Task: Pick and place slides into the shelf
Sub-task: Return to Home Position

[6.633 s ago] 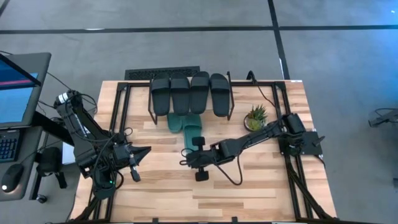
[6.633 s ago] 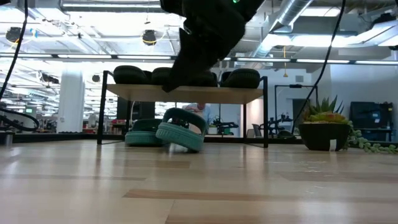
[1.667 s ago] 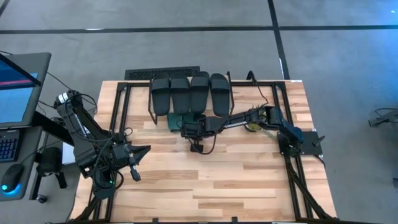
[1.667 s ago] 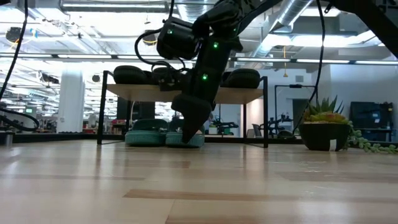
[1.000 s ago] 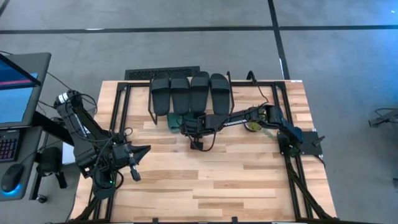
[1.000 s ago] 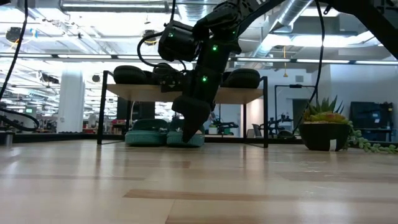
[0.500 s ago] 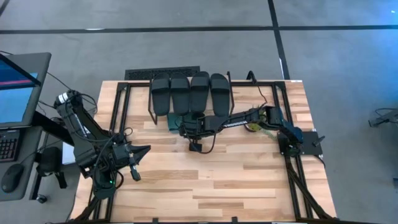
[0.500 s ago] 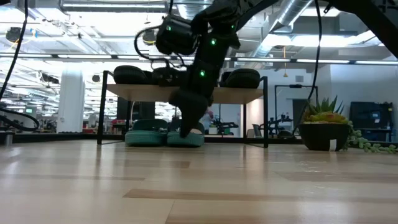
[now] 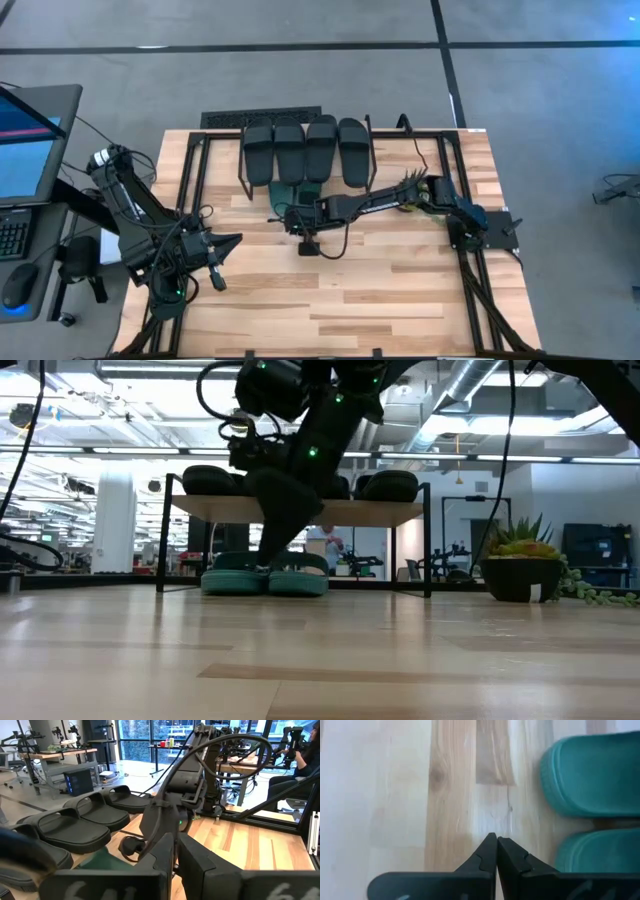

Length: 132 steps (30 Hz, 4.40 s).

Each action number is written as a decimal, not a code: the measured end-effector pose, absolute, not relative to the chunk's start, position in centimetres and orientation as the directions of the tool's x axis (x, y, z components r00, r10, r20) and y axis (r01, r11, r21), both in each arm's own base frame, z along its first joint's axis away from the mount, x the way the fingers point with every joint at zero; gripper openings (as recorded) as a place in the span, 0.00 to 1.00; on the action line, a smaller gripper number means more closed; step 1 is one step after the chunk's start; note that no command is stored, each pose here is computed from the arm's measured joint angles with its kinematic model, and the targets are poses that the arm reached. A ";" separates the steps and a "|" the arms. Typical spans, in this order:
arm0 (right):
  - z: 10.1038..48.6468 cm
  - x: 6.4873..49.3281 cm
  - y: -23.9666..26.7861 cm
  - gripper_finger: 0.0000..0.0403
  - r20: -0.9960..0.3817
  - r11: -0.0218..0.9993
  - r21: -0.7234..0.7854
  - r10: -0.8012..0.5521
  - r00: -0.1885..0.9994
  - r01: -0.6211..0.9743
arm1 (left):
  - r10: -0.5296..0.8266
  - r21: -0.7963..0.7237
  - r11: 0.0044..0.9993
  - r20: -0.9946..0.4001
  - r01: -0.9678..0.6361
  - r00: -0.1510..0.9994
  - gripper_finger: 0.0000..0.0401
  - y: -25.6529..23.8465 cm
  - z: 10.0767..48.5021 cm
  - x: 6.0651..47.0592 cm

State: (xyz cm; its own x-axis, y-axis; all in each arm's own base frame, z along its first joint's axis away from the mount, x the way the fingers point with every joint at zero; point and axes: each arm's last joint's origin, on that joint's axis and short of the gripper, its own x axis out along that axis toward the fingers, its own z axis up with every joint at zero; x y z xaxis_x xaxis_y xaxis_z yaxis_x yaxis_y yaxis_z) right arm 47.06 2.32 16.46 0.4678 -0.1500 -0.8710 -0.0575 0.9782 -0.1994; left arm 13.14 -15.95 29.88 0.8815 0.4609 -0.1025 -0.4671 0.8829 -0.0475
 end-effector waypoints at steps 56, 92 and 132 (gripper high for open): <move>49.6 20.2 3.1 0.00 -0.302 0.929 -0.306 0.114 0.947 -0.209 | 0.536 -0.019 0.844 -0.031 -0.537 0.844 0.03 -9.7 38.9 22.6; 39.7 15.5 -0.8 0.00 0.015 0.999 -0.043 0.024 1.000 -0.023 | 0.442 -0.066 0.896 0.207 -0.438 0.873 0.03 -1.1 32.7 18.6; 26.0 9.2 -0.5 0.00 0.139 0.957 0.287 -0.077 0.987 0.034 | 0.512 -0.255 0.855 0.280 -0.451 0.812 0.03 -1.4 22.9 10.1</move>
State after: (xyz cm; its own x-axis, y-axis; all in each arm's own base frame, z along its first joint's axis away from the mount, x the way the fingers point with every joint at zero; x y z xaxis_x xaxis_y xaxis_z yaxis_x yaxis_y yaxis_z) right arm 9.19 -0.55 26.03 0.9874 -0.0768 0.1386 0.0341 0.9572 0.2874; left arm 10.06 -1.43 22.94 0.8121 0.5120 0.2800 -0.4511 0.8552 -0.2553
